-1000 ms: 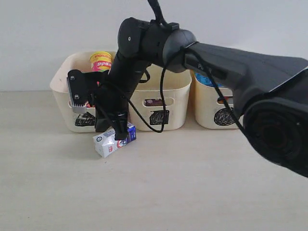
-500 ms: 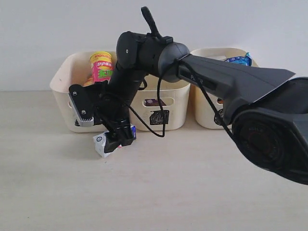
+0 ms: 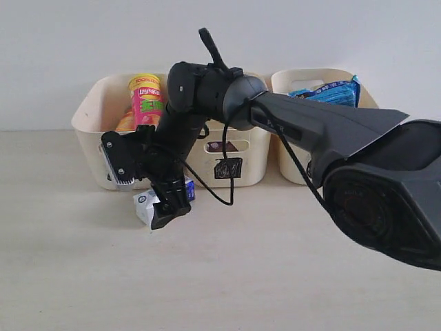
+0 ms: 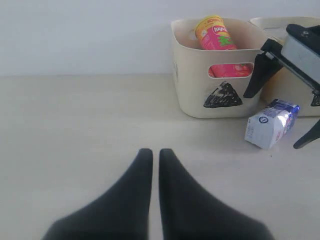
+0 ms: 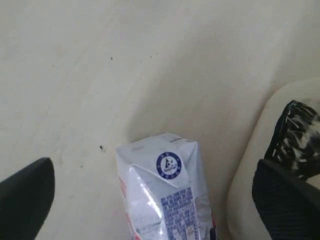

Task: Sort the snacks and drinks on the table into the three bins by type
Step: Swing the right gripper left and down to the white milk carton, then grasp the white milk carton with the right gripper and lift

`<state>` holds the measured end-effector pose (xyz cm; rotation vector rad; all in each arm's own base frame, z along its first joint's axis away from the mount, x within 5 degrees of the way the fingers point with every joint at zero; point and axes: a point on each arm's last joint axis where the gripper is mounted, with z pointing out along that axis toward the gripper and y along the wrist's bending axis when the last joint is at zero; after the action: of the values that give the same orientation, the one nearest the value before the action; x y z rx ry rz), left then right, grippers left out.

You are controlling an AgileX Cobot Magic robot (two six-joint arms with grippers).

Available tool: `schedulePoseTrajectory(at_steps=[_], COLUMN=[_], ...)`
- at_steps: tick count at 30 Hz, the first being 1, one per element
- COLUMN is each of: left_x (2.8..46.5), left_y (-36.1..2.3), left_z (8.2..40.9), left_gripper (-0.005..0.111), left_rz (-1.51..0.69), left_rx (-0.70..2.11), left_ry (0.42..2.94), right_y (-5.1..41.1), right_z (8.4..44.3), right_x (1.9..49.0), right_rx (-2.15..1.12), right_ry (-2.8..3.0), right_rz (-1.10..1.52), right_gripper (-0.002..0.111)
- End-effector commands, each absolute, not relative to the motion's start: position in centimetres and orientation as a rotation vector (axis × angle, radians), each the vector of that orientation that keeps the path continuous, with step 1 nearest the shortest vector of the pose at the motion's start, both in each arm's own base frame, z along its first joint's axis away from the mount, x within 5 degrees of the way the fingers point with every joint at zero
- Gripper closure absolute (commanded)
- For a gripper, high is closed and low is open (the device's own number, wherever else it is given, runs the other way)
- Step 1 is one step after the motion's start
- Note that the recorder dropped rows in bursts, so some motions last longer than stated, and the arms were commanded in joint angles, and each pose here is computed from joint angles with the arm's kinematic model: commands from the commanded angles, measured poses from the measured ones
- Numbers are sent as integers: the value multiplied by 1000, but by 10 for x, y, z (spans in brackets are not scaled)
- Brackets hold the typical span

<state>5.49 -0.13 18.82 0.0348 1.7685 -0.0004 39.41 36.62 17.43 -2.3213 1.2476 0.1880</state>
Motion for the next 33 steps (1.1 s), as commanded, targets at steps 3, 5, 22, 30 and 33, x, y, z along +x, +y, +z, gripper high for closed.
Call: schedulePoseTrajectory(at_steps=[3, 5, 22, 30, 33], left_x=[55, 55, 55, 55, 55], left_y=[-1, -1, -1, -1, -1], left_z=[188, 188, 188, 188, 188], left_gripper=[102, 102, 102, 102, 102], left_rz=[-4, -4, -4, -4, -4], left_rx=[27, 27, 27, 27, 27], left_ry=[1764, 1764, 1764, 1764, 1764], right_y=[367, 366, 364, 377, 384], right_z=[165, 157, 132, 156, 172], right_x=[398, 400, 406, 386, 374], right_rx=[-2330, -2346, -2407, -2439, -2404], right_ry=[1239, 1241, 1208, 1250, 1310], right_rz=[150, 127, 38, -44, -59], right_gripper=[10, 10, 95, 108, 108])
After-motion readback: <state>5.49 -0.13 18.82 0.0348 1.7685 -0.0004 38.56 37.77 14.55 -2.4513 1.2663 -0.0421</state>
